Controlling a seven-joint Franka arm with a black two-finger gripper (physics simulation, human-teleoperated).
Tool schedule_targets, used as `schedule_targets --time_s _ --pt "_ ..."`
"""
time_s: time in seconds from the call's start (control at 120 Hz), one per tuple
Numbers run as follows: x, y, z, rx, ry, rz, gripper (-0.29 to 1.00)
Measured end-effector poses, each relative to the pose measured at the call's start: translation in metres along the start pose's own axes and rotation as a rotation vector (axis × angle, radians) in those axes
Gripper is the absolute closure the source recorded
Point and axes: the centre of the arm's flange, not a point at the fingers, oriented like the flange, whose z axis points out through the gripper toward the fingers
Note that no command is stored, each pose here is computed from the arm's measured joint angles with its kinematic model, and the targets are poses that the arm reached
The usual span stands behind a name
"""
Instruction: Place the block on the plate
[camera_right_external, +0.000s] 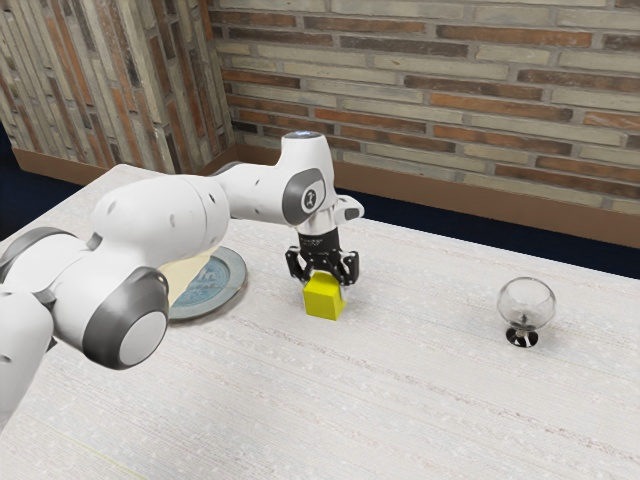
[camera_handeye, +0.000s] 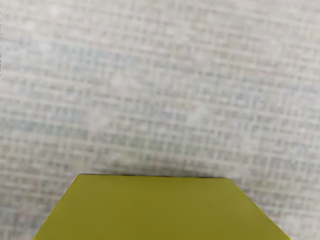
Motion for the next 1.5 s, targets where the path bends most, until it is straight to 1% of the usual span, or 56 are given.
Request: schedule_targets --time_s 0.1,0.333,0.433,0.542,0.7,0.8,0.992,1.183,1.233,1.417,1.5 --pt "0.000 -0.001 0.000 0.001 0.002 -0.001 0.27" --pt "-0.003 -0.006 -0.007 0.007 0.002 -0.011 0.32" --pt "-0.009 -0.009 -0.028 0.000 0.014 -0.015 0.33" --pt "-0.018 -0.012 -0.070 -0.014 0.050 -0.017 0.32" --pt "-0.042 -0.027 -0.124 -0.010 0.084 -0.022 0.31" --pt "-0.050 -0.049 -0.140 0.009 0.093 -0.038 0.31" --pt "-0.049 -0.116 -0.170 0.027 0.128 -0.118 0.31" --pt "-0.044 -0.176 -0.180 0.035 0.163 -0.199 0.31" --pt "-0.043 -0.191 -0.179 0.037 0.167 -0.220 0.31" --pt "-0.045 -0.247 -0.143 0.046 0.131 -0.302 0.31" --pt "-0.043 -0.260 -0.126 0.051 0.119 -0.321 0.31"
